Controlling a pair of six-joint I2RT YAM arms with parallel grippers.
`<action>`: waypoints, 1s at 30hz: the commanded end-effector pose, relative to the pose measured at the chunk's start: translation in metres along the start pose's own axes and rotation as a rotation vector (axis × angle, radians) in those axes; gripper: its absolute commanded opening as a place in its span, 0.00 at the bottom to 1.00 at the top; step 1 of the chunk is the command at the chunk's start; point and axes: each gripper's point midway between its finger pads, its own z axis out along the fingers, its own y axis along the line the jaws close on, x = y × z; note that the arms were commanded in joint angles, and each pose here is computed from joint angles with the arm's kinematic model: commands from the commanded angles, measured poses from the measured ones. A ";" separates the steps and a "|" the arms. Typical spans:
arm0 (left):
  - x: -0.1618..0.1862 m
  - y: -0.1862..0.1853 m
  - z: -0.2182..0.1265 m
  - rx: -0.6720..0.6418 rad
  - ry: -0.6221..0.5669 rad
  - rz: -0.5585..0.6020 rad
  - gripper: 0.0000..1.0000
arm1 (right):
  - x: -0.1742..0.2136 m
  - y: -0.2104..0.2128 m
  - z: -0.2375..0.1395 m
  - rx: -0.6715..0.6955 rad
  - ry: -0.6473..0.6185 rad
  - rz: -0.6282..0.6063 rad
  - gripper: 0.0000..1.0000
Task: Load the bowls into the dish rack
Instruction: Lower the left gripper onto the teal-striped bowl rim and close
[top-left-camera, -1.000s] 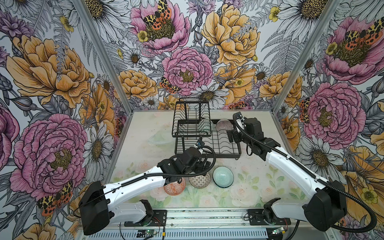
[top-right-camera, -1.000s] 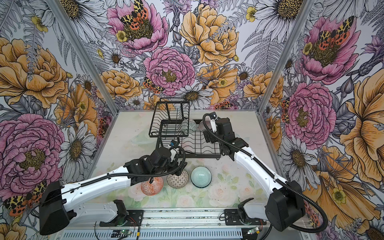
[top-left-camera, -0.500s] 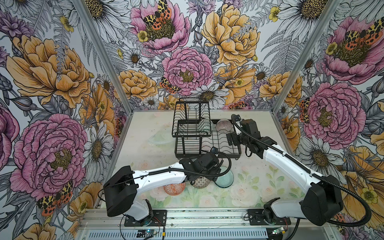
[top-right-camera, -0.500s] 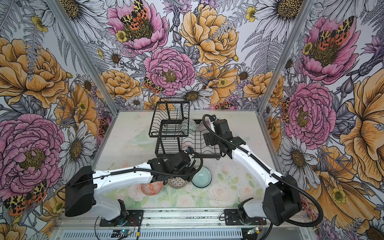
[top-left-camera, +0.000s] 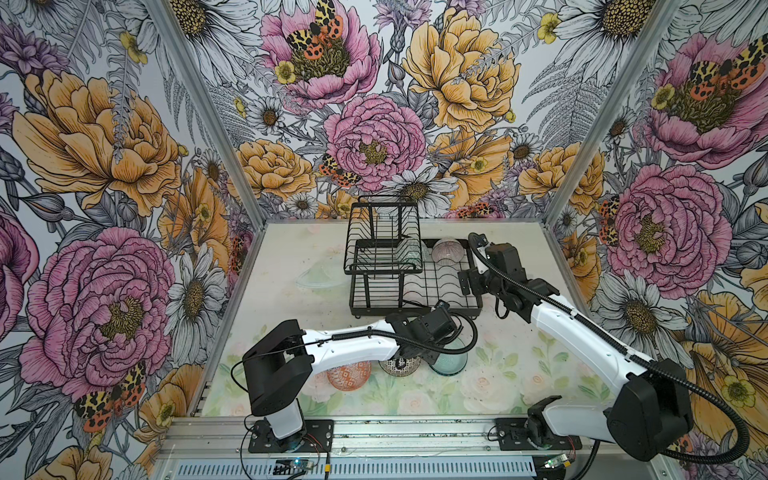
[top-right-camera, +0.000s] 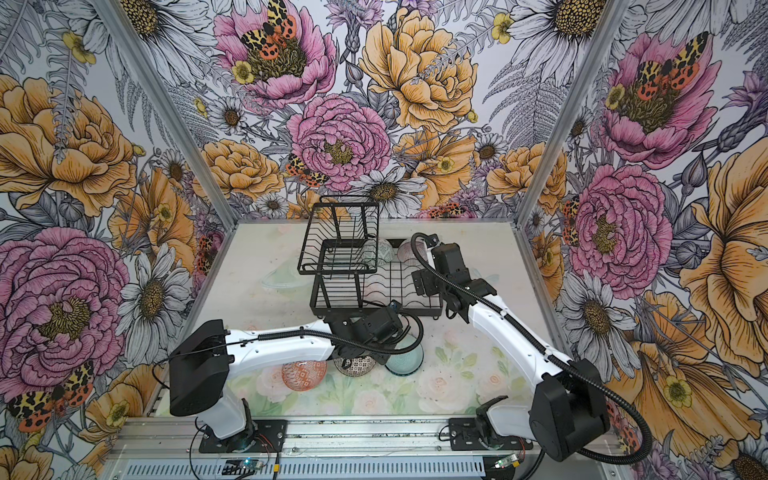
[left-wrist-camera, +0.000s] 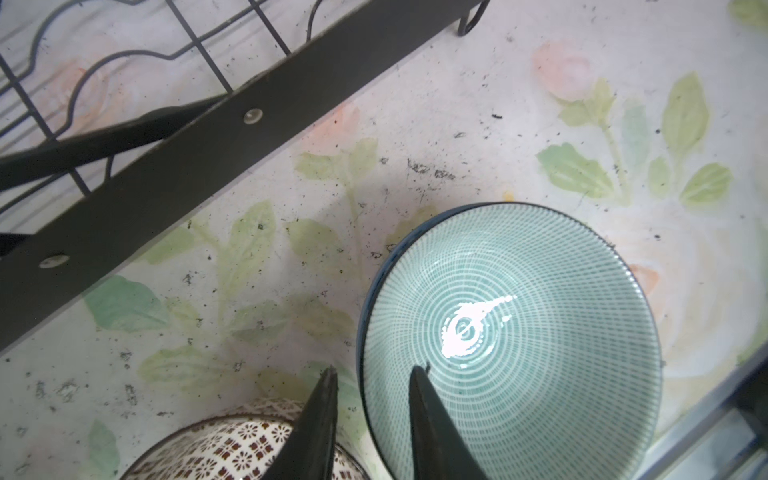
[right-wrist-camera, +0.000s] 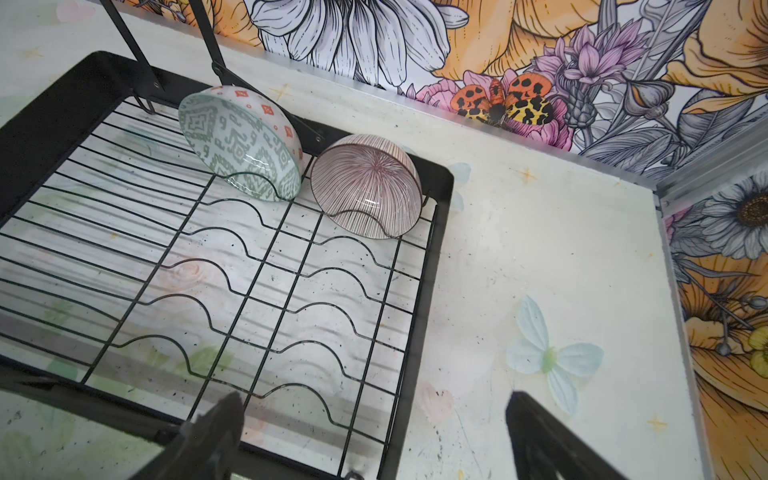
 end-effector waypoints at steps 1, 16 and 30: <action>-0.003 0.003 -0.001 -0.048 0.003 0.010 0.25 | -0.004 -0.004 -0.008 0.005 -0.026 0.018 0.99; -0.008 0.005 -0.004 -0.074 0.005 0.033 0.00 | -0.001 -0.008 -0.005 0.004 -0.016 0.025 1.00; -0.013 0.012 -0.013 -0.207 0.005 0.108 0.00 | 0.001 -0.008 -0.003 0.001 -0.008 0.027 0.99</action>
